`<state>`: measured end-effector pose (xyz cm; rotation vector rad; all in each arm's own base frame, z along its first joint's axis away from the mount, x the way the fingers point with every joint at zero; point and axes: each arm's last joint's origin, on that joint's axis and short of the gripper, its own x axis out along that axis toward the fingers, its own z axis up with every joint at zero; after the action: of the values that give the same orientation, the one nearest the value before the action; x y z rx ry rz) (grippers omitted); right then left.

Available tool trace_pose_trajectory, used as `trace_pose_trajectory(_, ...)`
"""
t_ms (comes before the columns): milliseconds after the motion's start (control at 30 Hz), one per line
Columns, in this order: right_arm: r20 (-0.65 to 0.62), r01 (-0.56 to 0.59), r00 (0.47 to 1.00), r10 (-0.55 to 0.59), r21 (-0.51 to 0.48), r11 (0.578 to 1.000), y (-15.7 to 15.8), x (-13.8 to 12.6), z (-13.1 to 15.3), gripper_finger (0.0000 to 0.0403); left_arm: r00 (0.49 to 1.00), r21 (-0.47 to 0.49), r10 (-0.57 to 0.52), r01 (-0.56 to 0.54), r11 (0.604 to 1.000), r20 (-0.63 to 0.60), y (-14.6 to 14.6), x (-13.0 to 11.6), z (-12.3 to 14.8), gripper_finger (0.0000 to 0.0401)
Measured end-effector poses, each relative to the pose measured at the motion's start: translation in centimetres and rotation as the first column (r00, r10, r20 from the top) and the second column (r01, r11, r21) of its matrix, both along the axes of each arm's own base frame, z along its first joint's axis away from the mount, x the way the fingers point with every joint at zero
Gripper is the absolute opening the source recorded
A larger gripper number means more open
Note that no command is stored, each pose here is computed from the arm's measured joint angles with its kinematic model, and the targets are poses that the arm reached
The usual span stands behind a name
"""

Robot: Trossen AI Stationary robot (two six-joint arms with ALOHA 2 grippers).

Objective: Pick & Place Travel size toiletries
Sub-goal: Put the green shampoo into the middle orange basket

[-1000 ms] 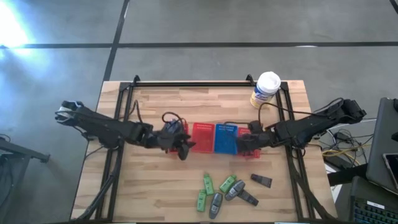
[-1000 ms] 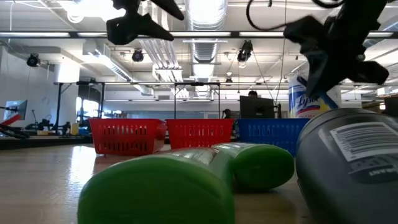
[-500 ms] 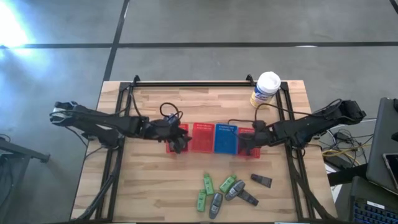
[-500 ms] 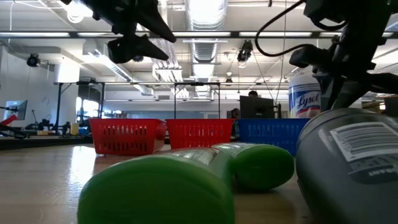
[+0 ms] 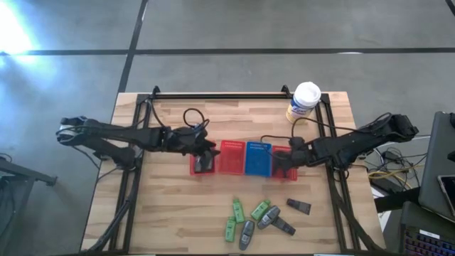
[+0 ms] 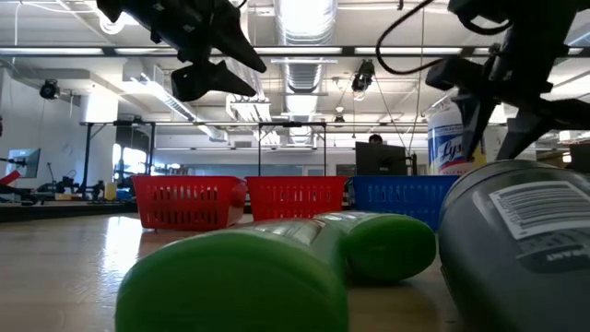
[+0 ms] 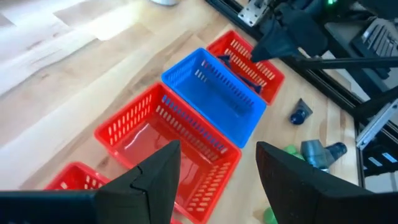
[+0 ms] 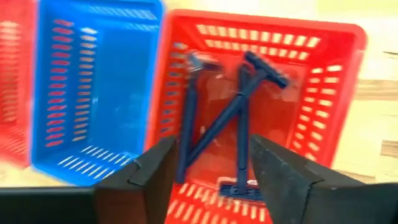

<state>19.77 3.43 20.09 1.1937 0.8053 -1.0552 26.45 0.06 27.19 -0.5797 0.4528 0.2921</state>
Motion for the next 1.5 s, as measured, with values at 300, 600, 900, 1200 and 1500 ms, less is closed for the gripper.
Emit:
trace_pose_trajectory(300, 0.059, -0.152, 0.986, 0.155, -0.060, 0.987, 0.3, 1.3, 2.7, 0.0253, 0.999, 0.005, 0.049, -0.049, 0.999, 0.018, 1.6, 0.0, 0.2, 0.0213)
trace_pose_trajectory(600, 0.076, -0.272, 0.957, 0.280, -0.095, 0.958, 0.4, 1.9, 4.3, 0.0284, 0.997, -0.060, 0.077, -0.077, 0.995, 0.009, 1.4, 0.0, 0.0, 0.0213)
trace_pose_trajectory(900, 0.067, -0.407, 0.908, 0.413, -0.087, 0.909, 0.7, 2.1, 4.7, 0.0297, 0.991, -0.160, 0.130, -0.126, 0.979, 0.013, 1.2, 0.0, 0.0, 0.0213)
trace_pose_trajectory(1200, 0.022, -0.493, 0.870, 0.493, -0.006, 0.870, 0.8, 1.5, 3.0, 0.0272, 0.993, -0.297, 0.116, -0.113, 0.948, -0.009, -1.5, 0.3, -0.7, 0.0213)
trace_pose_trajectory(1500, 0.035, -0.557, 0.830, 0.557, -0.007, 0.830, 2.1, 1.3, 3.0, 0.0252, 0.987, -0.359, 0.154, -0.158, 0.920, -0.041, -5.6, 0.4, -1.9, 0.0213)
